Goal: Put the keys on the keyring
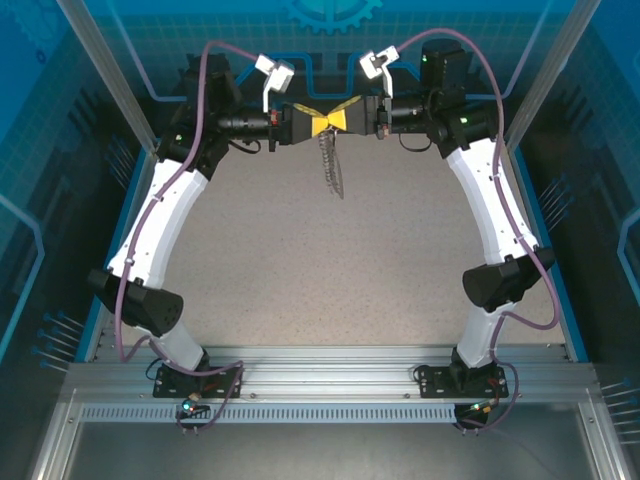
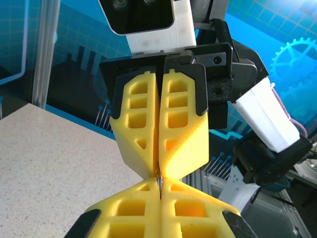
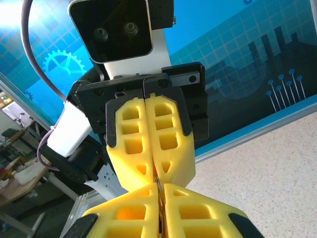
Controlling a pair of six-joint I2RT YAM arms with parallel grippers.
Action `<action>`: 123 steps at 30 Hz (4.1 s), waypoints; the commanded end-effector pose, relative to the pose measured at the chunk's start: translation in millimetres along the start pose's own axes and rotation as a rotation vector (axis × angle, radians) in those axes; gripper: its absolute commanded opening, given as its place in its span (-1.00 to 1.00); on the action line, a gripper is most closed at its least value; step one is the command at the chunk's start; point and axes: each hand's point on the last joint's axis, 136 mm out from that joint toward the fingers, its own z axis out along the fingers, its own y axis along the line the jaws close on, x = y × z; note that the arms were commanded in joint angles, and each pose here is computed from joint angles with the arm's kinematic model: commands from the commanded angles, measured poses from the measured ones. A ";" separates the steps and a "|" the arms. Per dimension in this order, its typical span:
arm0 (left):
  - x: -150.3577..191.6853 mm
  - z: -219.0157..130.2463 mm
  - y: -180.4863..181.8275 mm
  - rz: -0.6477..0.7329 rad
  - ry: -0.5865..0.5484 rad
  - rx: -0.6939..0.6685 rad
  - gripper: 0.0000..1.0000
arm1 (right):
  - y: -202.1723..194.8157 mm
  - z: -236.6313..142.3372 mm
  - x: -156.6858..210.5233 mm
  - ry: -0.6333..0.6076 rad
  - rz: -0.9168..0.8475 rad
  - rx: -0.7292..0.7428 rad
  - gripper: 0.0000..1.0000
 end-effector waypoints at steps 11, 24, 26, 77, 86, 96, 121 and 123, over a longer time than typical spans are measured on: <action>-26.5 -7.4 -6.5 0.044 -0.133 -0.027 -1.00 | 11.1 -28.3 -12.0 -0.138 -0.006 0.051 -0.28; -32.2 -6.6 -9.3 0.028 -0.156 -0.004 -1.00 | 5.3 -11.9 -10.5 -0.135 0.013 0.005 -0.17; -32.1 -6.1 -9.8 0.026 -0.157 0.000 -1.00 | 5.0 -6.9 -8.9 -0.125 0.019 -0.008 -0.17; -45.7 -9.8 -7.6 0.035 -0.252 -0.016 -1.00 | 3.0 20.2 21.1 -0.069 0.066 -0.025 -1.00; -45.6 -10.6 -4.2 0.025 -0.276 -0.025 -1.00 | -2.7 30.2 29.0 -0.036 0.093 -0.032 -1.00; -47.3 -11.2 -3.7 0.014 -0.296 -0.019 -1.00 | 0.0 -3.5 42.2 -0.045 0.123 0.042 -0.50; -46.4 -7.7 5.6 -0.044 -0.336 0.001 -1.00 | 1.3 -55.8 -51.6 -0.406 0.083 0.335 -0.07; -47.6 -7.7 6.5 -0.045 -0.342 0.000 -1.00 | -1.8 -50.4 -54.5 -0.412 0.084 0.334 -0.07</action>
